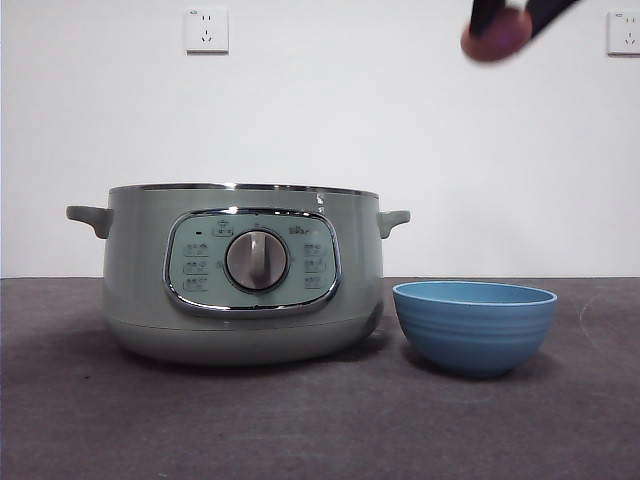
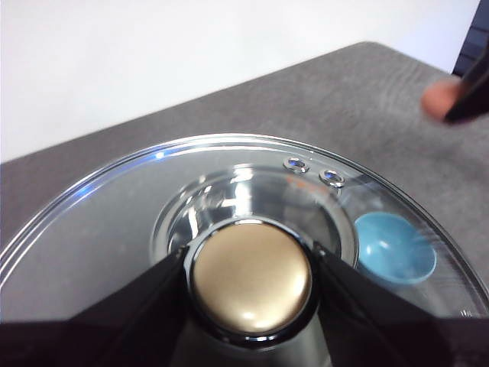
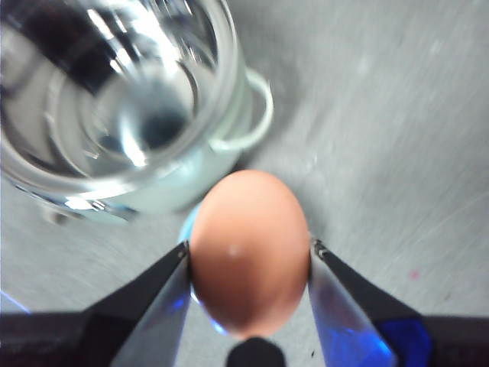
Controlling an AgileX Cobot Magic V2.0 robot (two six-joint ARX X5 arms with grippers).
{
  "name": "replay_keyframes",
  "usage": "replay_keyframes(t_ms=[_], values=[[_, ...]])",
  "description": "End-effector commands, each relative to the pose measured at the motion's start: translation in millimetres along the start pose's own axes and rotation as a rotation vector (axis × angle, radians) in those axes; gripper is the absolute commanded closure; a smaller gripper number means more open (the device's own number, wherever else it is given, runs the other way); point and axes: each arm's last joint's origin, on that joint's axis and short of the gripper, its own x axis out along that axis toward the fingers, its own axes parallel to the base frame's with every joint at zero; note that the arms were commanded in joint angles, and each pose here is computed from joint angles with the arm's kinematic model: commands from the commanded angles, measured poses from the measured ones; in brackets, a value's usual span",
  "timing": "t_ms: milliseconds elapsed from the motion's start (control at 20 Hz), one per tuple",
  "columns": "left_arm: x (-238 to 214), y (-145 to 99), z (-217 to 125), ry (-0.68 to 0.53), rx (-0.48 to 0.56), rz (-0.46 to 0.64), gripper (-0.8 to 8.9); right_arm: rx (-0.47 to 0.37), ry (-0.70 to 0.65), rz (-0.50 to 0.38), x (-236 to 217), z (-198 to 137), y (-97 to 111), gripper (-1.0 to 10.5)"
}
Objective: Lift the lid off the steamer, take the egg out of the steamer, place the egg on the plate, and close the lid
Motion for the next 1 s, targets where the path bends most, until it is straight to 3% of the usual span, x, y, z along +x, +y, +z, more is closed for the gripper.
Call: replay_keyframes(t_ms=[50,200,500,1000], values=[[10,0,11,-0.071,0.009,-0.036,8.22,0.0,0.063,0.014,34,-15,-3,9.6],[30,2,13,-0.052,0.006,-0.042,8.22,0.005,0.076,0.071,74,-35,-5,9.6],[55,4,14,-0.024,0.003,-0.045,8.22,0.007,0.08,0.071,128,-65,-8,9.6],[62,5,15,-0.026,0.004,-0.045,8.22,-0.04,0.226,0.118,198,-77,8,9.6]])
